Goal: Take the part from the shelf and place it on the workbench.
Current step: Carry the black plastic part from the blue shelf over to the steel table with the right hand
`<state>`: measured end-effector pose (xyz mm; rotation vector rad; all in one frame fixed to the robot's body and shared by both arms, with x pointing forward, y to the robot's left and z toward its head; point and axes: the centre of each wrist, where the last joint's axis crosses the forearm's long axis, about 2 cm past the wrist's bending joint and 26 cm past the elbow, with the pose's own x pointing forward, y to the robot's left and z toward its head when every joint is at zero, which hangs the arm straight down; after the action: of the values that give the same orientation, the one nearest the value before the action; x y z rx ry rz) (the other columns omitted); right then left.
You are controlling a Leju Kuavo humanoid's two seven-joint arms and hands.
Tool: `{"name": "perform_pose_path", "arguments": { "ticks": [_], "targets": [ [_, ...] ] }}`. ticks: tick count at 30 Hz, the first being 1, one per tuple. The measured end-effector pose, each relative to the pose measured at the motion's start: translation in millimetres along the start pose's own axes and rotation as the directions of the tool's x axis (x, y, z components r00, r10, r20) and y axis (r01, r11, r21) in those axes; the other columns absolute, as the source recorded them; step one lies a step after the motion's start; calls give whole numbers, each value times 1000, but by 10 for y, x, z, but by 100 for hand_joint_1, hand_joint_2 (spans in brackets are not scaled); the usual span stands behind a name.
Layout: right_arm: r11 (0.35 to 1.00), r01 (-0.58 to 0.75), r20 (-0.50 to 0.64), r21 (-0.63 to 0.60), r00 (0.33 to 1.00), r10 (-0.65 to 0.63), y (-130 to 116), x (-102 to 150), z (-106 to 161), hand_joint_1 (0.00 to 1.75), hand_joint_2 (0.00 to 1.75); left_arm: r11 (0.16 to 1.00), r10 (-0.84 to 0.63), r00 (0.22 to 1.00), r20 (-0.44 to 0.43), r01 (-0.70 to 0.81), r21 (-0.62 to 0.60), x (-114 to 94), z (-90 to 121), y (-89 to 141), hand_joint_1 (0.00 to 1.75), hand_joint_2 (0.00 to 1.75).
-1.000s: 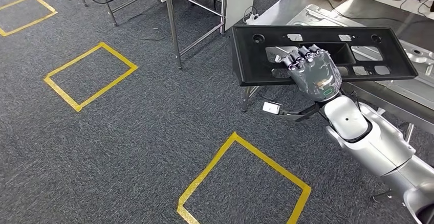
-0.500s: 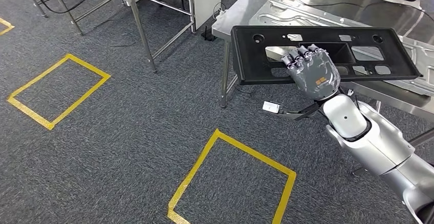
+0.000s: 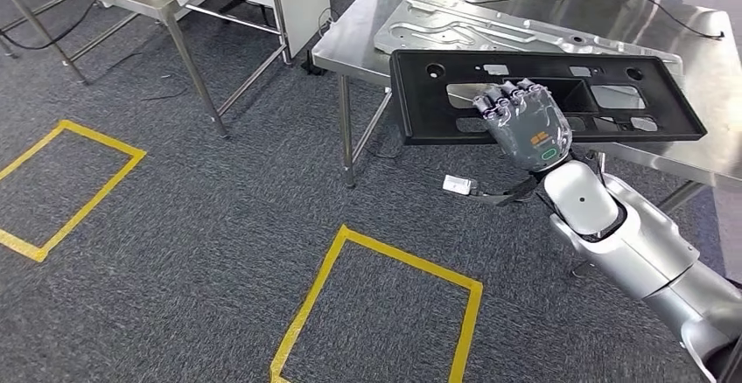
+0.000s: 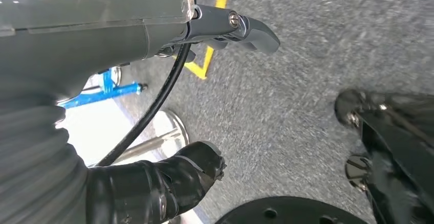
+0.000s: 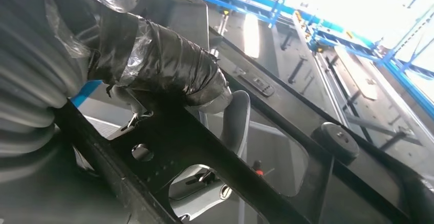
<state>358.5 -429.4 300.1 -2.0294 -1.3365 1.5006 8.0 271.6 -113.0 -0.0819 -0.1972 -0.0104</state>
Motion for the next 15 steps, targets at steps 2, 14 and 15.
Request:
{"name": "perform_pose_path", "arguments": {
  "ticks": [2, 14, 15],
  "targets": [
    [1000, 21, 13, -2, 1000, -21, -26, 102, -65, 175, 175, 1000, -4, 1000, 1, 4, -2, 11, -1, 11, 0, 175],
    [996, 92, 75, -13, 993, -91, -148, 547, -334, 175, 175, 1000, -18, 1000, 16, 18, -6, 71, -9, 18, 0, 175],
    [996, 93, 76, -15, 993, -92, -157, 557, -352, 175, 175, 1000, -18, 1000, 17, 18, -6, 73, -10, 17, 0, 175]
  ]
}}
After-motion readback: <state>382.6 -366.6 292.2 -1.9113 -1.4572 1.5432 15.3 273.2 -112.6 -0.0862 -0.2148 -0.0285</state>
